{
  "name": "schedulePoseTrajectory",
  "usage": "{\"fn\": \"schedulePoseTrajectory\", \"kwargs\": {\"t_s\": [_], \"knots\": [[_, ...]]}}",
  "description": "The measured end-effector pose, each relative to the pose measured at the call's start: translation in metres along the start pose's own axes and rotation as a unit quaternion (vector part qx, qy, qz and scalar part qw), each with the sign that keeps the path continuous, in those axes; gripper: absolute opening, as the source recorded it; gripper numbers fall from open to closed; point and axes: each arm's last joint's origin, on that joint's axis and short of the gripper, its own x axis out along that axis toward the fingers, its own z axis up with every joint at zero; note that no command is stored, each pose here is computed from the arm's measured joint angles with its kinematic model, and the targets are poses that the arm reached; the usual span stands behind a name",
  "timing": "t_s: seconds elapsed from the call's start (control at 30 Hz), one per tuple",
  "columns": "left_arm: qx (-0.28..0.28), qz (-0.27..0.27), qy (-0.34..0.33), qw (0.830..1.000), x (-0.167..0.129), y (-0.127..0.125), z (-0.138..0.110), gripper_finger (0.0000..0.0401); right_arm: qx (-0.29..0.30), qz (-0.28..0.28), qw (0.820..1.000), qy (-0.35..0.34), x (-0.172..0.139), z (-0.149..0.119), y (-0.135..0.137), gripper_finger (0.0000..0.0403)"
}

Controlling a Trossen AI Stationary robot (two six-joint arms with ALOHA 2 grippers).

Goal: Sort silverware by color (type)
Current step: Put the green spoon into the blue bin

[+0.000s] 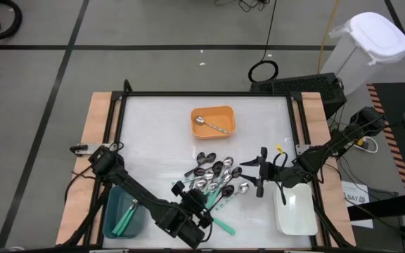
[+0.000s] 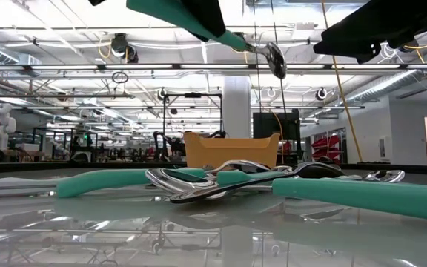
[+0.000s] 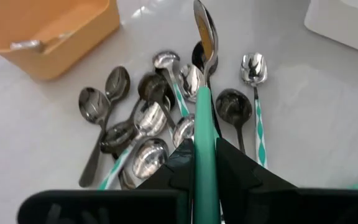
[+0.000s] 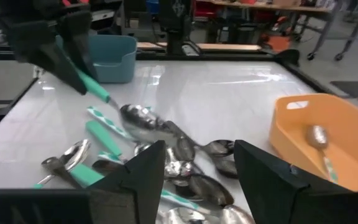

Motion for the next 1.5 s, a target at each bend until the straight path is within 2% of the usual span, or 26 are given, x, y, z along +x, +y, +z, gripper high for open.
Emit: {"fn": "schedulePoseTrajectory", "kwargs": {"t_s": [0.33, 0.5, 0.67, 0.9, 1.13, 1.33, 1.5], "knots": [[0.001, 0.007, -0.028, 1.0, -0.002, 0.0, 0.002, 0.0041, 0.005, 0.044, 0.999, 0.011, 0.0, -0.001, 0.003, 0.0187], [0.001, 0.002, -0.055, 0.998, -0.009, -0.002, 0.013, 0.0041, 0.007, 0.108, 0.994, -0.007, -0.001, 0.005, 0.008, 0.0187], [0.009, 0.002, -0.104, 0.995, -0.022, -0.005, 0.027, 0.0041, 0.001, 0.154, 0.987, -0.049, -0.009, 0.012, 0.018, 0.0187], [0.027, 0.015, -0.19, 0.981, -0.044, -0.009, 0.034, 0.0041, -0.002, 0.179, 0.98, -0.087, -0.016, 0.019, 0.025, 0.0187], [0.01, 0.0, -0.217, 0.976, -0.046, -0.019, 0.041, 0.0041, 0.019, 0.198, 0.967, -0.161, -0.017, 0.03, 0.033, 0.0187], [0.017, -0.022, -0.237, 0.971, -0.049, -0.03, 0.05, 0.0041, 0.036, 0.21, 0.957, -0.199, -0.009, 0.028, 0.042, 0.0187], [0.011, -0.041, -0.254, 0.966, -0.055, -0.038, 0.057, 0.0041, 0.047, 0.216, 0.94, -0.258, -0.008, 0.033, 0.046, 0.0187]]}}
